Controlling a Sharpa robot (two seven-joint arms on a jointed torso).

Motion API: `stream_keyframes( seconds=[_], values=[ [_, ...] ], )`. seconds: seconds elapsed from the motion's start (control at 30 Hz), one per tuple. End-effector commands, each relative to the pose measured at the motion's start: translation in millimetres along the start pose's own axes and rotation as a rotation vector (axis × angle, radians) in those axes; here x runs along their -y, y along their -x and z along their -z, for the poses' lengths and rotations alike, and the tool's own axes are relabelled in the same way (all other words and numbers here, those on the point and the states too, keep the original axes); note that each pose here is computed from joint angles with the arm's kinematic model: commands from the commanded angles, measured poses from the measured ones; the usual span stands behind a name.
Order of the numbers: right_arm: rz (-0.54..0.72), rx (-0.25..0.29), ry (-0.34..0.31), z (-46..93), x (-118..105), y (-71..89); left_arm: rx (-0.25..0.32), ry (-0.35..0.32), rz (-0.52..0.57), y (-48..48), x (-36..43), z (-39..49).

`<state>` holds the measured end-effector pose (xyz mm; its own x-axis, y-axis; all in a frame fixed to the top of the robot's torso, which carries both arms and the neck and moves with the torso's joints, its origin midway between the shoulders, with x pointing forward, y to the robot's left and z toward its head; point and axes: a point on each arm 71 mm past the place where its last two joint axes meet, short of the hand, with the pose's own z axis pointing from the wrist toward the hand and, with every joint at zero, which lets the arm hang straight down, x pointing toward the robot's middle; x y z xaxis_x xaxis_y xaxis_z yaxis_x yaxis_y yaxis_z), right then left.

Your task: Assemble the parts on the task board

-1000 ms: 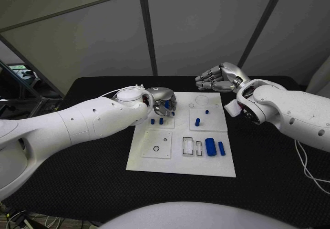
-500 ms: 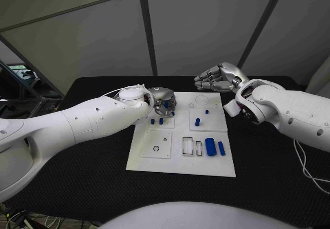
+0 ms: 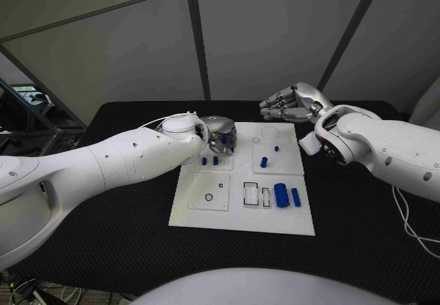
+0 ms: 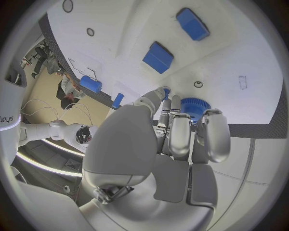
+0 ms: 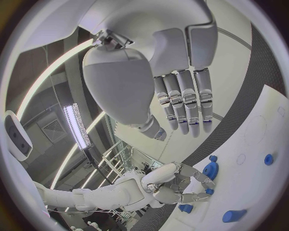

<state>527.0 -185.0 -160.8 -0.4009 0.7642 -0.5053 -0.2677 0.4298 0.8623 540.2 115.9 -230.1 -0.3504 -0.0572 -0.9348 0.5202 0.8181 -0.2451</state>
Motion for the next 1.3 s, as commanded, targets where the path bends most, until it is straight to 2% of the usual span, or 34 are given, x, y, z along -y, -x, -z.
stream_keyframes(
  seconds=[0.03, 0.77, 1.03, 1.3],
  values=[
    [0.001, -0.009, 0.011, -0.5, -2.2, -0.9, -0.017, -0.004, -0.008, -0.6, 1.7, -0.8],
    [0.001, -0.012, 0.009, -0.3, -2.1, -1.0, -0.043, 0.012, -0.009, -2.8, -0.8, -1.8],
    [0.001, -0.012, 0.01, -0.4, -2.2, -1.1, -0.024, 0.001, -0.007, -2.1, 0.1, -1.0],
    [0.001, -0.011, 0.01, -0.3, -1.9, -0.8, 0.003, -0.016, -0.002, 0.2, 1.8, 4.2]
  ],
)
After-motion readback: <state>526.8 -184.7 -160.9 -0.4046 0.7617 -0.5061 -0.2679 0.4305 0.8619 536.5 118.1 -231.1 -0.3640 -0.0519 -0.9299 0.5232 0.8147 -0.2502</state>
